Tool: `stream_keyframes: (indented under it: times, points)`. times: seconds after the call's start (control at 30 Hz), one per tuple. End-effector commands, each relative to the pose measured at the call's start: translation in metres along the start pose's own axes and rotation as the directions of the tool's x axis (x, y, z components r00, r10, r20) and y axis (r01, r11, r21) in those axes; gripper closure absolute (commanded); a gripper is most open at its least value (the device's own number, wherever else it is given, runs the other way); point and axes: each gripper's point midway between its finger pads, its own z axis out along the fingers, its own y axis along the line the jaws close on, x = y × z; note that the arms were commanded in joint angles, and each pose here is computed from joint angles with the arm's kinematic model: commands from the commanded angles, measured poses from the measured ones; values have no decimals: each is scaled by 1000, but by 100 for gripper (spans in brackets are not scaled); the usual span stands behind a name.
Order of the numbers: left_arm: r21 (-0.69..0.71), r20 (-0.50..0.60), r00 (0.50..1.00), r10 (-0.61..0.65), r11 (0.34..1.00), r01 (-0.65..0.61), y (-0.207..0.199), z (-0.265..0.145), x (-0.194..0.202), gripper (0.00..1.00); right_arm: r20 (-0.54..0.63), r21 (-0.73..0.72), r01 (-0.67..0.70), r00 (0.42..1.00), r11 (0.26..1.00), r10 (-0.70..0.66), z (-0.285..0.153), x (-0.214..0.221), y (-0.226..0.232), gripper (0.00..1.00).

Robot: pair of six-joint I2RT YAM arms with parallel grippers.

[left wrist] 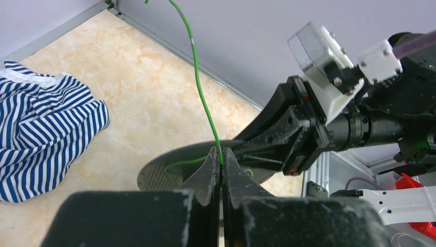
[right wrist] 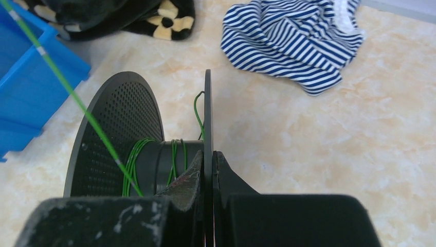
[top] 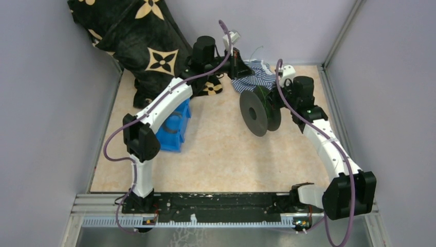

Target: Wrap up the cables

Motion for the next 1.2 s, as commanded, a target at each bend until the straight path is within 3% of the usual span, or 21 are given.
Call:
stream_keyframes:
  times: [0.0, 0.3, 0.63, 1.17]
  points:
    - [20, 58, 998, 21, 1000, -22, 2, -1, -22, 100, 126, -128, 87, 989, 988, -71, -12, -33, 28, 100]
    - [-33, 56, 998, 0, 999, 2, 34, -8, -16, 100, 138, -215, 148, 983, 965, -120, -22, -30, 45, 100]
    - [-55, 9, 1000, -25, 998, 26, 56, -18, 18, 100, 158, -256, 163, 980, 953, -125, -33, -35, 55, 100]
    - [-28, -42, 995, -86, 996, 85, 60, -39, 59, 95, 170, -239, 164, 977, 957, -125, -39, -49, 54, 100]
